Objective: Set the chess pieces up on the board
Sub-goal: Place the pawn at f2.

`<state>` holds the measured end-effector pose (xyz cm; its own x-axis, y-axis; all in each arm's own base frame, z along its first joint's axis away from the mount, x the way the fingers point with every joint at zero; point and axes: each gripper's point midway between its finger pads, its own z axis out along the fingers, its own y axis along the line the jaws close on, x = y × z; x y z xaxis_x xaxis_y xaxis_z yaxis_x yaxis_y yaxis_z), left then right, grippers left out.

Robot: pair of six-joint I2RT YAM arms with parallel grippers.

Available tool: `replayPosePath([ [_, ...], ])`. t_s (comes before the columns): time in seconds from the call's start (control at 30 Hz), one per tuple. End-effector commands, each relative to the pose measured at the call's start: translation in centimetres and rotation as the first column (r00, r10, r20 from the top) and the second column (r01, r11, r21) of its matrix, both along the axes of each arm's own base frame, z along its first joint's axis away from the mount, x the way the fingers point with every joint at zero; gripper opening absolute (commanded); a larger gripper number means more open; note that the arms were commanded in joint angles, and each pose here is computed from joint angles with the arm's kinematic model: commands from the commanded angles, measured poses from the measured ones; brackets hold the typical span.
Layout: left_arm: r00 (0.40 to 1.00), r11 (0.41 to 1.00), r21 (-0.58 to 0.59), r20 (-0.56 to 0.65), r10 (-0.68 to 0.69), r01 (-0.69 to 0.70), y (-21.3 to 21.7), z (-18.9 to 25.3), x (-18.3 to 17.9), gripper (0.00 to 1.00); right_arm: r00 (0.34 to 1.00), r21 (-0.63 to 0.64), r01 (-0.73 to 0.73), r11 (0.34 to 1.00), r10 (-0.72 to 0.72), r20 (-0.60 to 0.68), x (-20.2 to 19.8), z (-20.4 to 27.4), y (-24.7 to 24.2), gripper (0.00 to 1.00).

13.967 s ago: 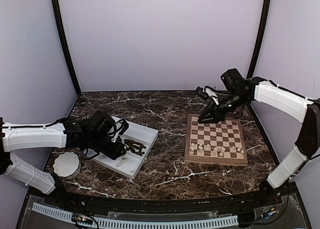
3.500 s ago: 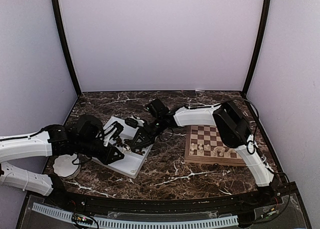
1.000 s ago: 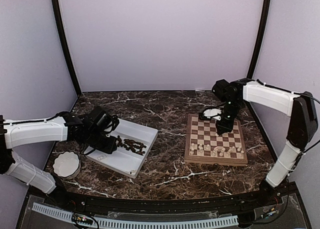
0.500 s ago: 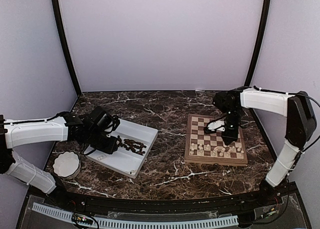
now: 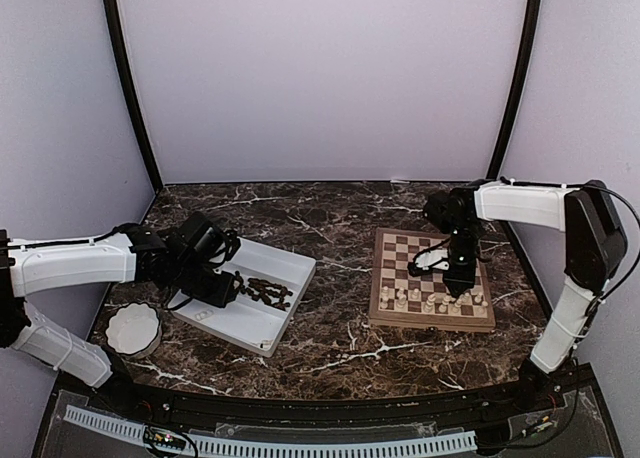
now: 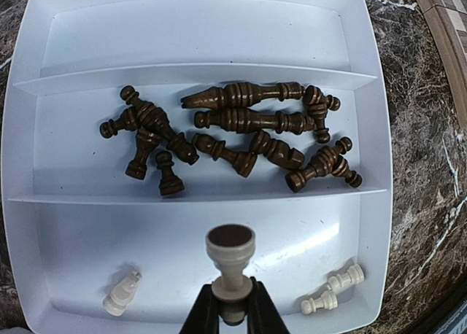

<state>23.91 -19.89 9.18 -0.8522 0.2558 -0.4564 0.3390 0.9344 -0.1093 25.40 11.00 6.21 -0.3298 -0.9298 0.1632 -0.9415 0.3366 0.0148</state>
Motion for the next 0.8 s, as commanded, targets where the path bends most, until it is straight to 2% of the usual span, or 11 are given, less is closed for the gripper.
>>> replayPosePath([
  [0.0,1.000,1.000,-0.011,0.004,-0.003,0.003,0.0,0.1,0.1,0.09,1.000,-0.036,0.013,0.999,-0.014,-0.023,-0.5,-0.7,-0.8,0.06],
  [0.17,1.000,1.000,-0.016,0.002,-0.007,0.007,-0.1,0.1,0.0,0.09,1.000,-0.035,0.015,0.999,-0.015,-0.012,-0.4,-0.6,-0.8,0.16],
  [0.3,1.000,1.000,-0.016,0.001,-0.007,0.007,-0.2,0.1,0.0,0.09,1.000,-0.017,0.014,1.000,-0.014,-0.005,-0.2,-0.1,-0.5,0.20],
  [0.57,1.000,1.000,-0.018,0.004,-0.020,0.020,-0.4,0.2,0.2,0.09,1.000,0.095,0.030,0.995,-0.031,0.003,0.5,2.3,1.8,0.28],
  [0.77,0.988,0.979,-0.133,0.006,-0.157,0.157,-3.2,1.3,-0.6,0.09,0.996,0.170,0.023,0.985,-0.037,0.079,2.7,4.7,3.1,0.30],
])
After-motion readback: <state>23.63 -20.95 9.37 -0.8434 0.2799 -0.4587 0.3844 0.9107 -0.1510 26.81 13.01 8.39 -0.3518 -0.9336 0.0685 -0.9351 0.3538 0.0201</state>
